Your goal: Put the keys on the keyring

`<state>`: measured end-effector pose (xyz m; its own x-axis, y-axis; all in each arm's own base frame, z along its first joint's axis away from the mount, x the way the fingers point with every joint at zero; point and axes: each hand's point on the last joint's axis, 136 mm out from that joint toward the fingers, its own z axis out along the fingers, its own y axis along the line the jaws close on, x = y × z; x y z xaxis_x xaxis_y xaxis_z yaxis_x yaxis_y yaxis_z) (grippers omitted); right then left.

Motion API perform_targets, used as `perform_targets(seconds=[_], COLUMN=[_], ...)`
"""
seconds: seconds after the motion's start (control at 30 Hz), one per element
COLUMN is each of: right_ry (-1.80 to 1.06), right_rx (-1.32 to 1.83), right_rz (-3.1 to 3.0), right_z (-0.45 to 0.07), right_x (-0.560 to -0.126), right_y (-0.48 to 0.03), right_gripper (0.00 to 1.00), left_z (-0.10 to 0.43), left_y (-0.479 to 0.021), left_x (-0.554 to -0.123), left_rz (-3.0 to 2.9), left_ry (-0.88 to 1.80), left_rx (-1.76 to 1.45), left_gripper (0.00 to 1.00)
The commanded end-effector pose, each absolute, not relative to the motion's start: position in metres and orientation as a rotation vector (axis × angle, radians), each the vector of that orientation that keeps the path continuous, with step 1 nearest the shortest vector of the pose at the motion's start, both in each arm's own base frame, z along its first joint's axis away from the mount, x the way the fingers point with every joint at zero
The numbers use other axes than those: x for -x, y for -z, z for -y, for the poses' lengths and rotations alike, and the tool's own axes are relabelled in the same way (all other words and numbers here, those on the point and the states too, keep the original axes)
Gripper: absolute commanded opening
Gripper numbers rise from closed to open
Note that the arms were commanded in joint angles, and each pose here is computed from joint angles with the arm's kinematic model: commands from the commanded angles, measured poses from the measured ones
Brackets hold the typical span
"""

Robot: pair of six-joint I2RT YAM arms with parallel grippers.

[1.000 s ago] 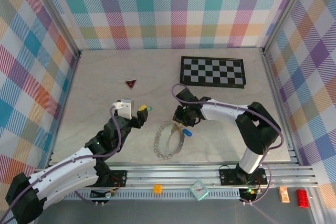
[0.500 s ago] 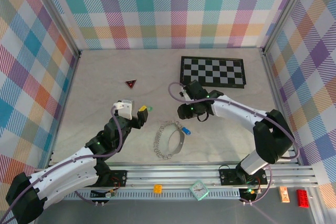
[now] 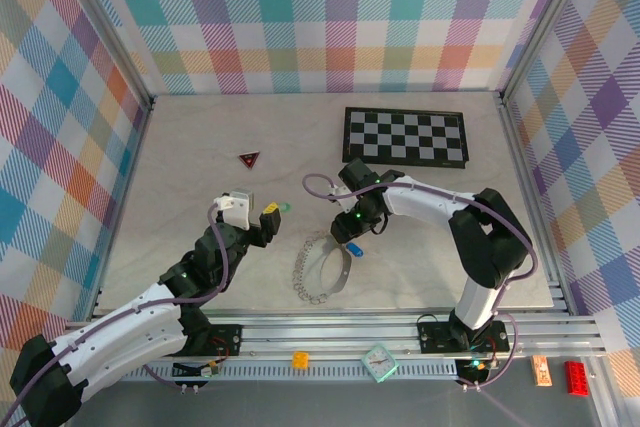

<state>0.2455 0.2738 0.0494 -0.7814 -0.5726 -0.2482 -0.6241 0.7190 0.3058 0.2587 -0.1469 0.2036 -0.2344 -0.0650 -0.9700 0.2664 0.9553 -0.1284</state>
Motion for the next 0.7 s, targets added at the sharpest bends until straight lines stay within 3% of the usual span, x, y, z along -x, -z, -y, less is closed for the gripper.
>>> perform_targets(seconds=[0.0, 0.67], right_ry=[-0.642, -0.404], right_rx=[1.039, 0.988], right_rz=[-2.771, -2.897], right_z=[-0.282, -0.25], right_x=[-0.24, -0.23], right_y=[-0.05, -0.026], right_gripper=[0.44, 0.43], left_z=[0.144, 0.144], left_y=[-0.201, -0.2], left_x=[-0.258, -0.26], left_rz=[-1.785, -1.79], left_ry=[0.308, 0.298], left_rx=[-0.146, -0.143], left_gripper=[0.72, 0.72])
